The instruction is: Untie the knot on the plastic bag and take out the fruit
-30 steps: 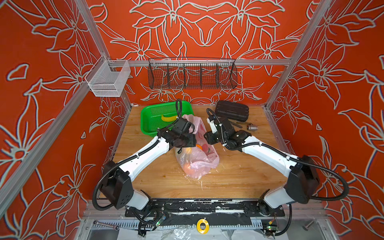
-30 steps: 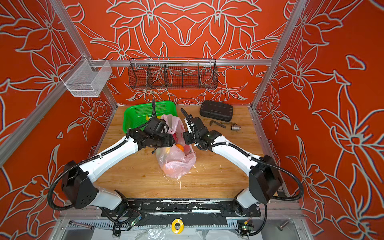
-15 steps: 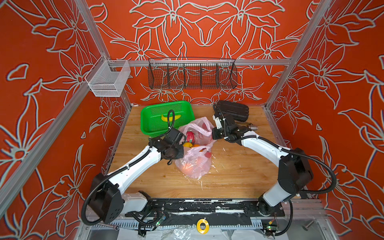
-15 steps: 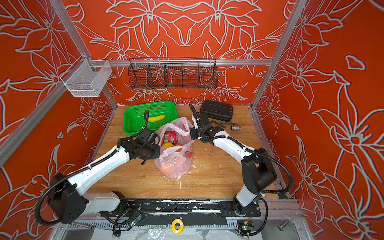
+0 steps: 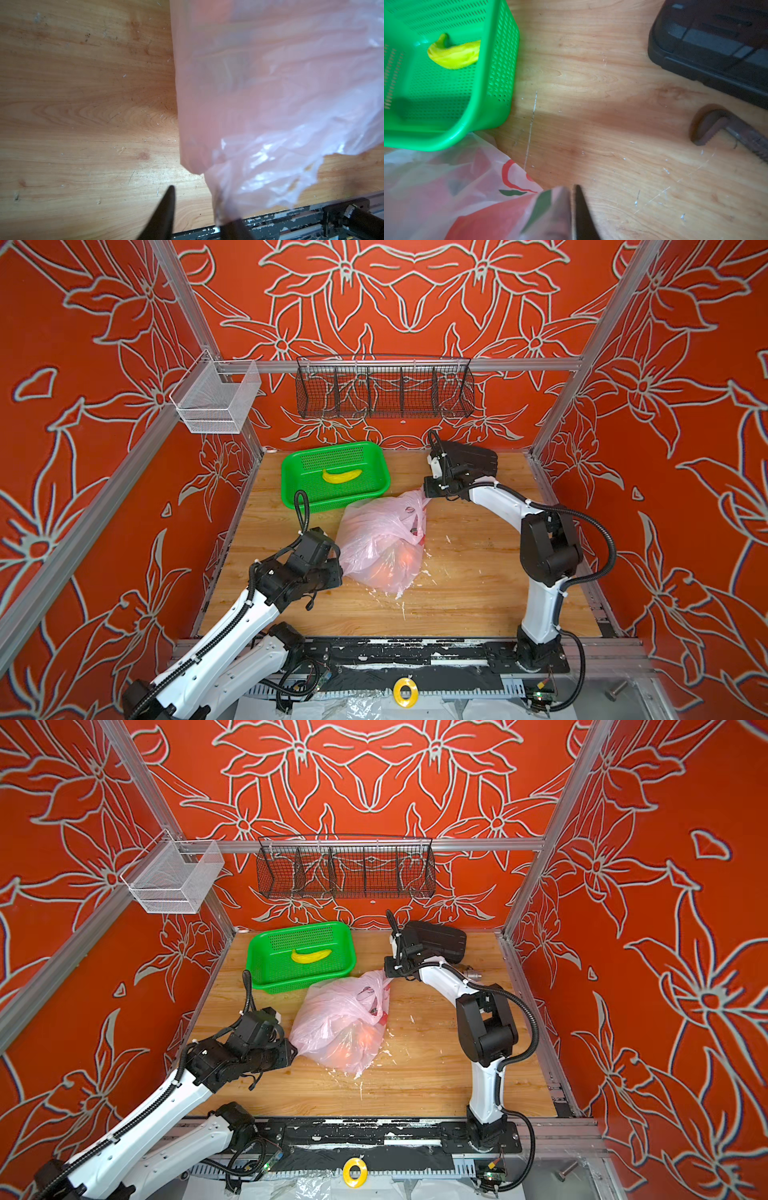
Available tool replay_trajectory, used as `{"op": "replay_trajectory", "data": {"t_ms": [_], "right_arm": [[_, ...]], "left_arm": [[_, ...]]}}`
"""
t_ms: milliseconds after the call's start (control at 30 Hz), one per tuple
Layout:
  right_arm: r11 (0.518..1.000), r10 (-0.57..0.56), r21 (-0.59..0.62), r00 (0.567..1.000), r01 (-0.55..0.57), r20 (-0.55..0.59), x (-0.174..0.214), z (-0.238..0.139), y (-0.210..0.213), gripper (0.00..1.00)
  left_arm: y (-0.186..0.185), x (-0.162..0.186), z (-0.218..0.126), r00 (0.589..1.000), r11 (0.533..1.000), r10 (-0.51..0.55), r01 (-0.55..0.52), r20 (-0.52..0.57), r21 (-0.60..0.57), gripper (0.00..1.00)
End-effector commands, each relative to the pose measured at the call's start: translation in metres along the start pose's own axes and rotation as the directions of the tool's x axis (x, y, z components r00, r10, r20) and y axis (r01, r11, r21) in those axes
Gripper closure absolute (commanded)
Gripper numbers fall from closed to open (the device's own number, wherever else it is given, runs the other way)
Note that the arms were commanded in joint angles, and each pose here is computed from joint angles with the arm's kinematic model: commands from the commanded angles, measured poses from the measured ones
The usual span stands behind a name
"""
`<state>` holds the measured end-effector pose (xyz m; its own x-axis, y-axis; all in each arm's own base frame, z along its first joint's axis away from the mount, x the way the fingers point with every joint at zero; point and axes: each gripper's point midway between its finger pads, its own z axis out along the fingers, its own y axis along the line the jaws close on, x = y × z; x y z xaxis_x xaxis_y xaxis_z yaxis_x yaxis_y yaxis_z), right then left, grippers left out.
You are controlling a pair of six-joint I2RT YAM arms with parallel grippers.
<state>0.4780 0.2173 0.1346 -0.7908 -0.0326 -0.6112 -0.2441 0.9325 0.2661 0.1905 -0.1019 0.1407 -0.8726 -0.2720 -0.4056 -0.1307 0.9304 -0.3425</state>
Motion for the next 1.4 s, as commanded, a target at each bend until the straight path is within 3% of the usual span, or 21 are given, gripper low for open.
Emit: {"op": "replay_trajectory", "data": {"t_ms": [0, 133, 300, 467, 667, 867, 933, 1000, 1067, 1167, 1367], "right_arm": [[0.995, 0.022, -0.093, 0.999, -0.018, 0.044, -0.012, -0.031, 0.018, 0.61], [0.985, 0.011, -0.175, 0.998, 0.001, 0.068, -0.01, -0.07, 0.036, 0.4], [0.977, 0.029, -0.214, 0.99, 0.001, 0.137, -0.009, -0.117, 0.045, 0.33], [0.948, 0.082, -0.319, 0.981, -0.023, 0.174, 0.004, -0.156, 0.061, 0.32], [0.93, 0.064, -0.367, 0.988, -0.008, 0.139, 0.034, -0.182, 0.071, 0.32], [0.919, 0.04, -0.394, 0.995, 0.001, 0.095, 0.069, -0.196, 0.08, 0.32], [0.919, 0.035, -0.394, 0.996, 0.0, 0.081, 0.079, -0.198, 0.081, 0.33], [0.926, 0.025, -0.378, 0.997, 0.004, 0.073, 0.086, -0.199, 0.08, 0.33], [0.934, 0.004, -0.358, 0.997, 0.022, 0.073, 0.092, -0.2, 0.08, 0.33], [0.94, -0.035, -0.334, 0.995, 0.065, 0.095, 0.097, -0.2, 0.085, 0.33], [0.888, -0.114, -0.423, 0.977, 0.181, 0.179, 0.104, -0.191, 0.133, 0.33]], "left_arm": [[-0.009, -0.017, -0.013, 0.998, 1.0, 0.03, -0.03, 0.048, 0.005, 0.34], [-0.022, -0.049, -0.043, 0.982, 0.991, 0.132, -0.131, 0.132, -0.02, 0.2], [-0.077, -0.097, -0.071, 0.902, 0.926, 0.344, -0.372, 0.259, 0.063, 0.17], [-0.133, -0.125, -0.036, 0.853, 0.845, 0.481, -0.513, 0.204, 0.152, 0.13], [-0.16, -0.141, 0.019, 0.837, 0.819, 0.54, -0.547, 0.087, 0.172, 0.05], [-0.167, -0.15, 0.059, 0.839, 0.825, 0.544, -0.541, 0.03, 0.162, 0.07], [-0.169, -0.15, 0.067, 0.836, 0.823, 0.548, -0.543, 0.014, 0.168, 0.14], [-0.17, -0.15, 0.074, 0.837, 0.824, 0.547, -0.539, 0.0, 0.175, 0.3], [-0.173, -0.151, 0.076, 0.842, 0.826, 0.54, -0.529, -0.005, 0.193, 0.53], [-0.171, -0.16, 0.074, 0.873, 0.854, 0.488, -0.478, 0.001, 0.204, 0.98], [-0.156, -0.191, 0.058, 0.968, 0.913, 0.247, -0.243, 0.03, 0.329, 1.0]]}}
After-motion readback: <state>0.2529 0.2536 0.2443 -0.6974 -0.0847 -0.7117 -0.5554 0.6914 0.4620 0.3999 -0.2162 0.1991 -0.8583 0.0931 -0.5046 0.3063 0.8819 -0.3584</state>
